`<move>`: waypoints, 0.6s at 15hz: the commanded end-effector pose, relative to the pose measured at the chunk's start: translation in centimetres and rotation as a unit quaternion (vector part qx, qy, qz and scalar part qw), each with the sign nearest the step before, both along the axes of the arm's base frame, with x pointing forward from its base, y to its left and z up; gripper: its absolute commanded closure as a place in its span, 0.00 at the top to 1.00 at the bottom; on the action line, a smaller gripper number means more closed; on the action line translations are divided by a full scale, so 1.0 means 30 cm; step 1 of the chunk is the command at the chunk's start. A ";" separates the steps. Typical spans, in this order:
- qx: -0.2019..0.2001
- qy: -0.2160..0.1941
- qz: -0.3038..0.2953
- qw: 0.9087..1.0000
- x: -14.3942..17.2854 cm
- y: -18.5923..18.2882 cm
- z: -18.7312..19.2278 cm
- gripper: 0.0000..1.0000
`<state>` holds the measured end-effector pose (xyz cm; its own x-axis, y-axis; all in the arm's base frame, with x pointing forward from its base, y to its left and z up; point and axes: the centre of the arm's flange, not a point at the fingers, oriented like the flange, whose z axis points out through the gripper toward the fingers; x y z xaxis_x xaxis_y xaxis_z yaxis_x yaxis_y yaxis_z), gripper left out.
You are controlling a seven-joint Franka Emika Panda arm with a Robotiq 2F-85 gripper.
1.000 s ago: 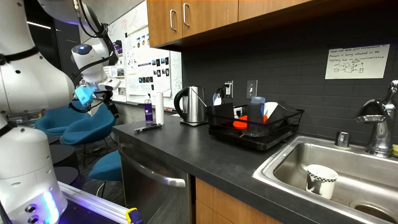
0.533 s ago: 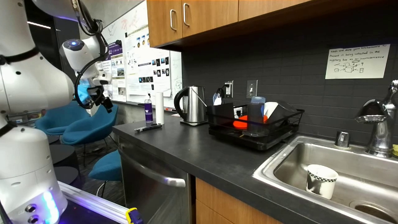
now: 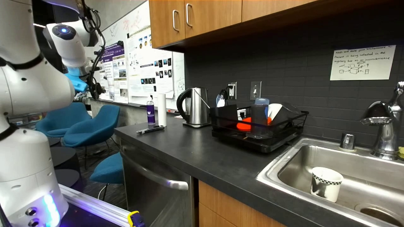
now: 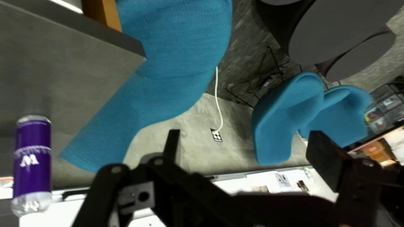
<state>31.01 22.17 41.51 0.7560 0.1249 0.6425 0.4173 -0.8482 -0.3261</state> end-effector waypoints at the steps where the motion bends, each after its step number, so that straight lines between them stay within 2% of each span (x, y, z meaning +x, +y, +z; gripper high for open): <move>1: 0.047 -0.077 0.047 0.995 0.008 -0.015 0.301 1.00; 5: 0.101 -0.164 0.096 0.977 0.035 -0.059 0.562 1.00; 9: 0.155 -0.230 0.159 0.947 -0.037 -0.127 0.756 1.00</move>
<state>31.32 21.38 57.71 0.4249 0.0634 0.9030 0.7073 -0.6459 -0.2874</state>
